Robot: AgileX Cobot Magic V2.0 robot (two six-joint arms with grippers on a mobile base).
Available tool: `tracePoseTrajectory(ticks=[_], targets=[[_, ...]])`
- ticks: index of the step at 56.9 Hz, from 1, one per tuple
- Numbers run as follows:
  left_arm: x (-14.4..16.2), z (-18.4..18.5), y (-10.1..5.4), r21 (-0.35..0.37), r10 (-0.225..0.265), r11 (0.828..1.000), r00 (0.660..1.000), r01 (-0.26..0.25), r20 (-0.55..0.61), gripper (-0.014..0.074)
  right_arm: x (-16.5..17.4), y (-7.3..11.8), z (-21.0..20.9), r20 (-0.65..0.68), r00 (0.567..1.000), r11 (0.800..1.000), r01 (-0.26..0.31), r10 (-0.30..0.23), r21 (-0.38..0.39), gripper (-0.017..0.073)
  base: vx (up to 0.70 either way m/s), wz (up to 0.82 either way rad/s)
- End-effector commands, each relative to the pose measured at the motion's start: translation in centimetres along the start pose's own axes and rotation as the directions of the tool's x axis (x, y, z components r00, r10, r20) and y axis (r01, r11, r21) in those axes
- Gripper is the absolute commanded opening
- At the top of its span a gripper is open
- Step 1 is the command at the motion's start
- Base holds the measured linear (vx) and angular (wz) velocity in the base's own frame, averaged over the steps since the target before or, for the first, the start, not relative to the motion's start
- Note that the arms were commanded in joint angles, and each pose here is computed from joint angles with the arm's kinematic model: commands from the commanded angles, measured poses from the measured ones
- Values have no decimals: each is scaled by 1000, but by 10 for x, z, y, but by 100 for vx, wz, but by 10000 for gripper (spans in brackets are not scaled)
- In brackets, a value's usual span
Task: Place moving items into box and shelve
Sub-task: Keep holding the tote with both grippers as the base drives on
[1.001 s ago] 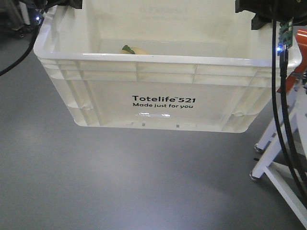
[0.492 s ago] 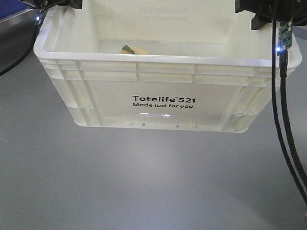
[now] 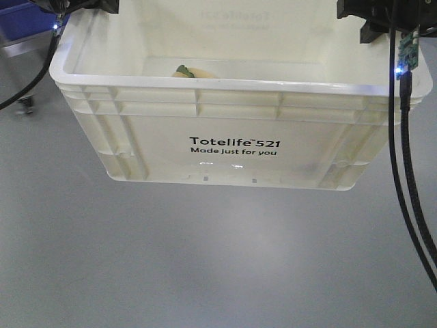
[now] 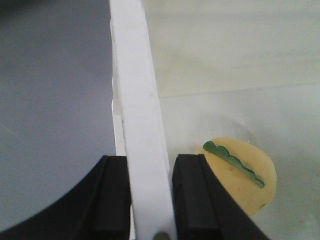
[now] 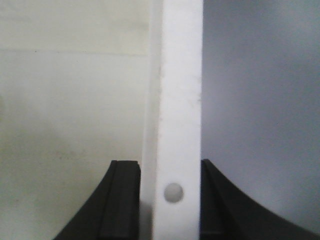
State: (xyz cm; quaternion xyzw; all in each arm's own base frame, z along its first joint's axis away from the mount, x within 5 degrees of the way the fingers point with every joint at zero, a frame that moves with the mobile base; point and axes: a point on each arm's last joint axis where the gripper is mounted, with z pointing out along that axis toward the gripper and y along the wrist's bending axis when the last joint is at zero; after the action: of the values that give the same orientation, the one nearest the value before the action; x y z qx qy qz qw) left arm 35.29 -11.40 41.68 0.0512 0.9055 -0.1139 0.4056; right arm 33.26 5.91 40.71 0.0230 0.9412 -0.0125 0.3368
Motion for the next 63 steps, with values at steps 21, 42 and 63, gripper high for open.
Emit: tracePoseTrajectory(ticks=[21, 42, 63], targets=[[-27, -46, 7, -59, 80, 996, 966, -67, 247, -1, -16, -21, -38, 192, 981, 995, 20, -39, 99, -5, 21, 78], [-27, -46, 7, -59, 80, 996, 966, -67, 247, -1, -16, -21, -38, 191, 981, 995, 20, -39, 99, -5, 25, 72], [-27, -46, 7, -59, 80, 996, 966, -67, 247, -1, -16, -21, -38, 191, 981, 995, 20, -39, 99, -5, 29, 54]])
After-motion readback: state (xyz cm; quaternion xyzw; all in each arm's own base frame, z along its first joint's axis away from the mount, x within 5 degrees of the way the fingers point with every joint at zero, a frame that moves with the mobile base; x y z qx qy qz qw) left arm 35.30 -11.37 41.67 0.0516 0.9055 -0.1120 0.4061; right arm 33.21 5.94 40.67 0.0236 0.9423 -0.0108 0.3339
